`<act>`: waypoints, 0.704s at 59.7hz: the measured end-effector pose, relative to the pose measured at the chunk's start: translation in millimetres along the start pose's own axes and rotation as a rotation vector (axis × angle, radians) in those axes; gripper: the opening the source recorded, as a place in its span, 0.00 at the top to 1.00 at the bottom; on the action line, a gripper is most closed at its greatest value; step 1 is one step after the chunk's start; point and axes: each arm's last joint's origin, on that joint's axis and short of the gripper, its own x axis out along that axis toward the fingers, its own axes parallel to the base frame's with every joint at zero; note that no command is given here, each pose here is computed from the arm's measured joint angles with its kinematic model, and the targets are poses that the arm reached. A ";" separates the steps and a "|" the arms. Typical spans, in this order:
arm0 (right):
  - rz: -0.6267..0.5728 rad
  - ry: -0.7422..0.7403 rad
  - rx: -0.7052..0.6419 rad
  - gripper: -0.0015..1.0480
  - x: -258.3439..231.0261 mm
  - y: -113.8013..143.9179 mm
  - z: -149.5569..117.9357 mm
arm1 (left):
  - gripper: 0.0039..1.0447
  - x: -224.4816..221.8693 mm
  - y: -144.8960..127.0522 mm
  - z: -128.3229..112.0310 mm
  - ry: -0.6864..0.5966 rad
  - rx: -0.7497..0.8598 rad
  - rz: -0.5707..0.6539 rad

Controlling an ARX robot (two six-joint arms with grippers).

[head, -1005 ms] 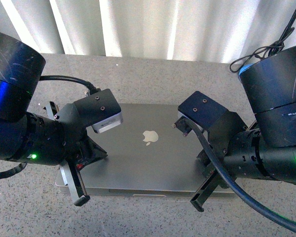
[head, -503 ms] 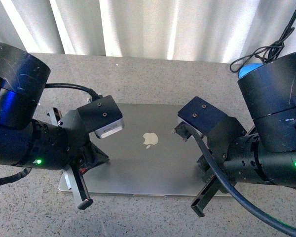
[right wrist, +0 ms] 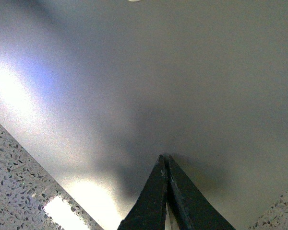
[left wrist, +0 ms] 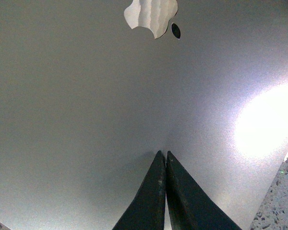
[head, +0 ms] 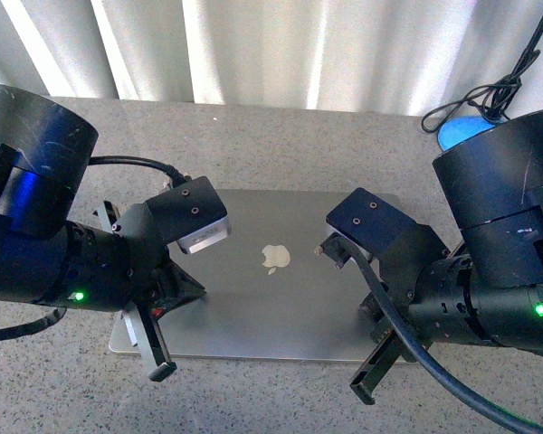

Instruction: Close laptop

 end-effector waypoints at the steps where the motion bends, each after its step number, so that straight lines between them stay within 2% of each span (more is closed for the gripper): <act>1: 0.000 0.000 0.000 0.99 0.1 0.0 0.0 | 0.97 0.1 0.3 -0.1 0.000 -0.001 0.000; 10: -0.001 0.001 0.001 0.99 0.2 -0.1 0.0 | 0.97 -0.2 4.1 -2.3 -0.007 -0.013 0.004; 22: -0.052 -0.054 0.053 0.99 -11.2 -9.4 9.1 | 0.97 -9.2 17.8 0.3 -0.062 -0.097 0.082; 32: -0.187 -0.167 0.137 0.99 -39.2 -31.0 28.7 | 0.97 -36.6 41.1 16.4 -0.204 -0.225 0.224; 37: -0.256 -0.225 0.182 0.99 -58.2 -44.2 40.9 | 0.97 -64.2 57.9 28.3 -0.311 -0.323 0.344; 42: -0.323 -0.274 0.216 0.99 -76.9 -54.9 50.4 | 0.97 -89.2 69.0 34.6 -0.389 -0.422 0.412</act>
